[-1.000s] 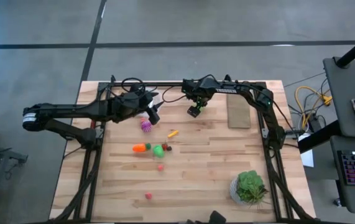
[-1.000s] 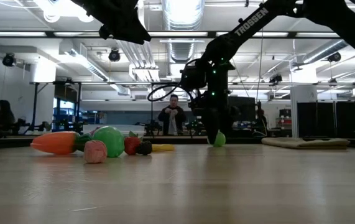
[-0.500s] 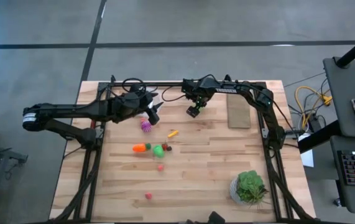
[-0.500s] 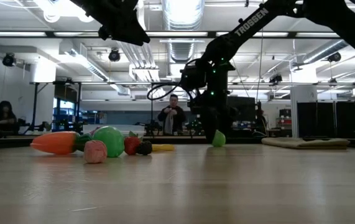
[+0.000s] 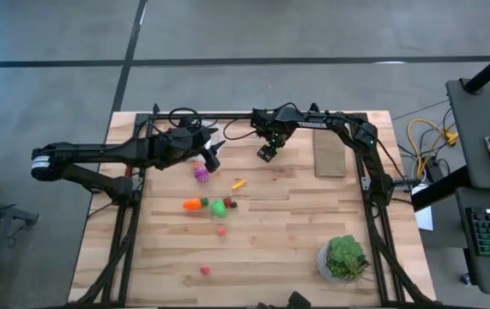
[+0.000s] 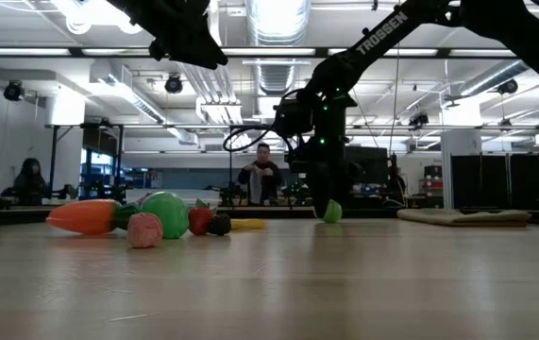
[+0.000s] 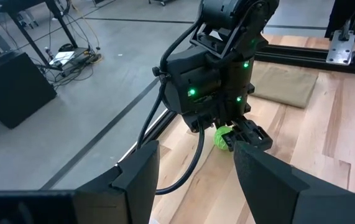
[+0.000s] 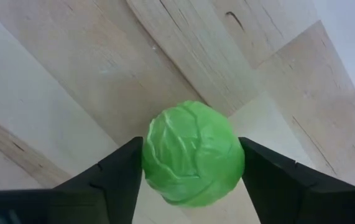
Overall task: Pick and placing Produce into tupperware
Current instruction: Put the cabbage into the transparent bin
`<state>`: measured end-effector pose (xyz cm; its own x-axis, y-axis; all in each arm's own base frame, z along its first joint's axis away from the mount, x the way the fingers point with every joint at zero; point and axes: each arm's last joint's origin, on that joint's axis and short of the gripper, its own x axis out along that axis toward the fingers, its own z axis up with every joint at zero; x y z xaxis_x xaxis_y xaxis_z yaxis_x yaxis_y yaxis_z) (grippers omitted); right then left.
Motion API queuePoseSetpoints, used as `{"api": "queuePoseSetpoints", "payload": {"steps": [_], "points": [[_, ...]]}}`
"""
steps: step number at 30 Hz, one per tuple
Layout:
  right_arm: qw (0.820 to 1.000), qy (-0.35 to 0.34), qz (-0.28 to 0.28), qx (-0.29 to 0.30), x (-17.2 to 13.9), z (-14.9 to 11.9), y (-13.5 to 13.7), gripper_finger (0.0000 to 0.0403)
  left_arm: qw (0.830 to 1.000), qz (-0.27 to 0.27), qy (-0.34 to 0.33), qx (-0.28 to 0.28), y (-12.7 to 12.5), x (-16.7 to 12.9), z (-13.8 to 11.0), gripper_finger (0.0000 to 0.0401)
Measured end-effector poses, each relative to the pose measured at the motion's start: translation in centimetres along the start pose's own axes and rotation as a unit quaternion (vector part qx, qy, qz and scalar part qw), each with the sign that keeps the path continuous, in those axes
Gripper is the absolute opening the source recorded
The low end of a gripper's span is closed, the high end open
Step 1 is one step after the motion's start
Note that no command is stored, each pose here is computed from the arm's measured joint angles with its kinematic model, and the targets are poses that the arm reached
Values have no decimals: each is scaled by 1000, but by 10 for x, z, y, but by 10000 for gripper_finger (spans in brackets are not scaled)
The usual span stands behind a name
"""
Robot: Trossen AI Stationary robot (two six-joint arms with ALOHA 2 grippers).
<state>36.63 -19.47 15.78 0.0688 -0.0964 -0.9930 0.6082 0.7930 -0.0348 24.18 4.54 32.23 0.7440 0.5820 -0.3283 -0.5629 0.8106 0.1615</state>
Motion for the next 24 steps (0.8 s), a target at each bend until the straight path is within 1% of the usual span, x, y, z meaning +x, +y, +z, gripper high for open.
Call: {"api": "queuePoseSetpoints", "payload": {"steps": [5,9,11,13,17,19,21,24], "points": [[1000,9,12,1,-2,-1,0,267,1000,1,0,0,0,0,0,192],[1000,-6,28,3,-15,6,5,271,1000,6,-4,-1,1,-2,2,192],[999,-28,38,-2,-29,14,9,266,1000,14,-10,-5,4,-6,4,192],[996,-60,60,-6,-46,23,15,260,1000,17,-13,-7,7,-11,5,192],[985,-131,113,-16,-80,43,24,252,1000,26,-10,-6,16,-27,5,192],[980,-151,124,-18,-90,51,25,249,999,31,-7,-18,23,-38,5,192],[981,-153,118,-16,-94,55,25,248,998,47,-4,-40,29,-49,3,192],[992,-104,76,-4,-87,51,16,251,997,52,-15,-59,37,-62,1,192]]}}
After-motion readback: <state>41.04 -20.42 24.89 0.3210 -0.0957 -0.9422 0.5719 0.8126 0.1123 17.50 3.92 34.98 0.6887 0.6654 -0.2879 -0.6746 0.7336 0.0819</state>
